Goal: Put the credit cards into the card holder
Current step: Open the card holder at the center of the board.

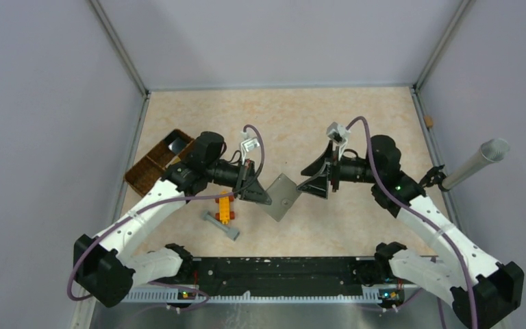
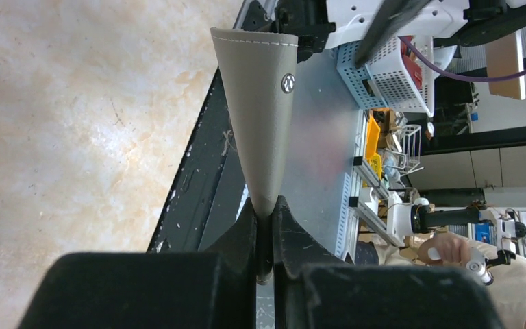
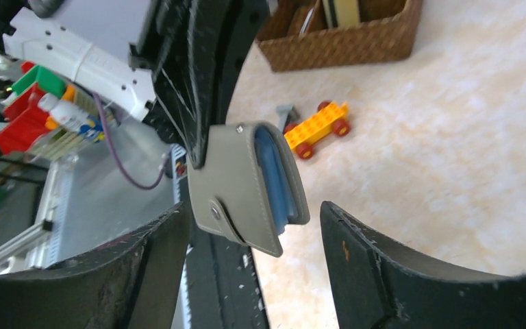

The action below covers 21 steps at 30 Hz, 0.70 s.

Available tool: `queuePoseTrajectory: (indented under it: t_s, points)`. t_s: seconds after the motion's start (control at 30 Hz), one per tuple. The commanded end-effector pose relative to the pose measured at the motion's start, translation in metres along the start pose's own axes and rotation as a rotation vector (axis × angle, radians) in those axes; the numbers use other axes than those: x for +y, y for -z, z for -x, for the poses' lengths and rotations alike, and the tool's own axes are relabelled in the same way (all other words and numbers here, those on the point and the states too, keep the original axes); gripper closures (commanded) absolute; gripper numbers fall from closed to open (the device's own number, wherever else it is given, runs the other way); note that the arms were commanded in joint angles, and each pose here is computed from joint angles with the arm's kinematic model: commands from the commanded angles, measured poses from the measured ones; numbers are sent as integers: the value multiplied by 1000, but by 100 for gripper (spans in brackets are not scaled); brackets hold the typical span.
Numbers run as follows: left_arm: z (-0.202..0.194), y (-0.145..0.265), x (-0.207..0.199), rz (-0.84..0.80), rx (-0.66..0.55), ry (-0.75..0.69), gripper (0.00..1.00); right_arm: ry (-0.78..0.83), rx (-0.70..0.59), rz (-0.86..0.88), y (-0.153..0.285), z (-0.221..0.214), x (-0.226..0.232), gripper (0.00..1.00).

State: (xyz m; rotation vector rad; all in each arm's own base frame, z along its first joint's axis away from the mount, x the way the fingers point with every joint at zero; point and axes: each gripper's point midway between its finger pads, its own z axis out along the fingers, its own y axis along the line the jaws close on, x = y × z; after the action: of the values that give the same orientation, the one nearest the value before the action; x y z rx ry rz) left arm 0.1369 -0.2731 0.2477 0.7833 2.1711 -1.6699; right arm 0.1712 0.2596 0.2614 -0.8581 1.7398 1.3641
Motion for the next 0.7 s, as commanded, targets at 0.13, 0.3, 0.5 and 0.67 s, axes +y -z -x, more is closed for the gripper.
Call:
queuePoseTrajectory:
  t_s: [0.13, 0.3, 0.5, 0.67]
  points:
    - [11, 7, 1, 28, -28, -27, 100, 107, -93, 67, 4, 34, 26, 31]
    - [11, 10, -7, -5, -41, -105, 100, 55, -13, 224, -3, 4, 35, 38]
    - [9, 7, -6, -32, -20, -91, 100, 33, 46, 347, -9, -16, 48, 42]
    - [8, 7, -10, -60, -11, -108, 100, 26, 57, 306, -15, -21, 35, 46]
